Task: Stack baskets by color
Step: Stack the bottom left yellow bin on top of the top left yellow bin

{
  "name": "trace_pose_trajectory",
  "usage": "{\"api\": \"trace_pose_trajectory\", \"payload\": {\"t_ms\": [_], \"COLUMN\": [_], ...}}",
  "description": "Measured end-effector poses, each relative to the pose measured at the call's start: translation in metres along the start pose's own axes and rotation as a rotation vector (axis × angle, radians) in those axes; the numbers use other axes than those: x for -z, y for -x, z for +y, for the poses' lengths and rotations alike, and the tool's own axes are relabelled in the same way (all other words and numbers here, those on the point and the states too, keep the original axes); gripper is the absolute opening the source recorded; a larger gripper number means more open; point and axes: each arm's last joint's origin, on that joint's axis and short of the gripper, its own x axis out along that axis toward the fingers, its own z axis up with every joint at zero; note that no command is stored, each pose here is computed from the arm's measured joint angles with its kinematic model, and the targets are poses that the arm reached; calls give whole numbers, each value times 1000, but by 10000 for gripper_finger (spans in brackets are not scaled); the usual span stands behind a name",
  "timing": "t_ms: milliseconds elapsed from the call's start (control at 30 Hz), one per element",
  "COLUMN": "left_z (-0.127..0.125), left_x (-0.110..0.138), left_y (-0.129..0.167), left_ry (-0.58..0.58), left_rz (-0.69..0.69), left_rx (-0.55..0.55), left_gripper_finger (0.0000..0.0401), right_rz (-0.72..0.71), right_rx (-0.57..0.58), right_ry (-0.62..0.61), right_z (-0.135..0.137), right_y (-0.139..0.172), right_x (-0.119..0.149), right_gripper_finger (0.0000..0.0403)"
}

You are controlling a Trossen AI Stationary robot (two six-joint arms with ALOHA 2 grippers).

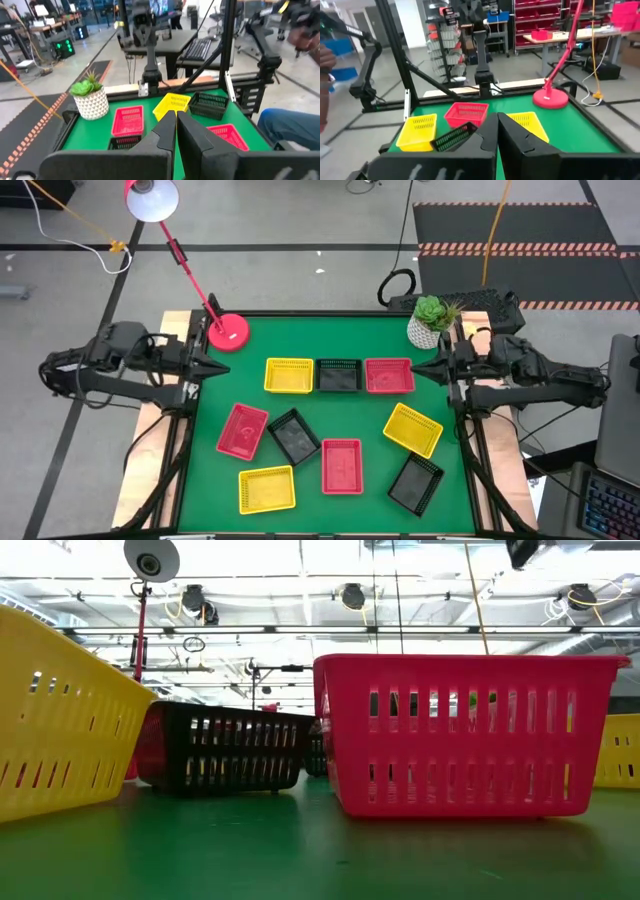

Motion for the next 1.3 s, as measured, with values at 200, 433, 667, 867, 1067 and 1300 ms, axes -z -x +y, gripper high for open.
{"api": "trace_pose_trajectory", "payload": {"t_ms": [200, 433, 667, 867, 1067, 1300], "left_z": [3, 4, 4, -6, -19, -35], "left_x": [4, 10, 16, 16, -4, -9], "left_y": [-23, -47, -65, -75, -82, -101], "left_ry": [0, -18, 36, 7, -28, -70], "left_rz": [83, 164, 234, 337, 534, 748], "left_rx": [-49, -55, -40, 30, 27, 80], "left_gripper_finger": [19, 19, 19, 20, 20, 47], "right_rz": [73, 105, 140, 137, 110, 107], "right_rx": [9, 14, 25, 7, -13, -15], "right_ry": [21, 17, -78, -130, -125, -127], "right_z": [3, 5, 3, 2, 4, 13], "right_y": [-8, -15, -25, -40, -46, -51], "right_x": [-34, -55, -37, -11, 0, 9], "right_gripper_finger": [0, 0, 0, 0, 0, 0]}}
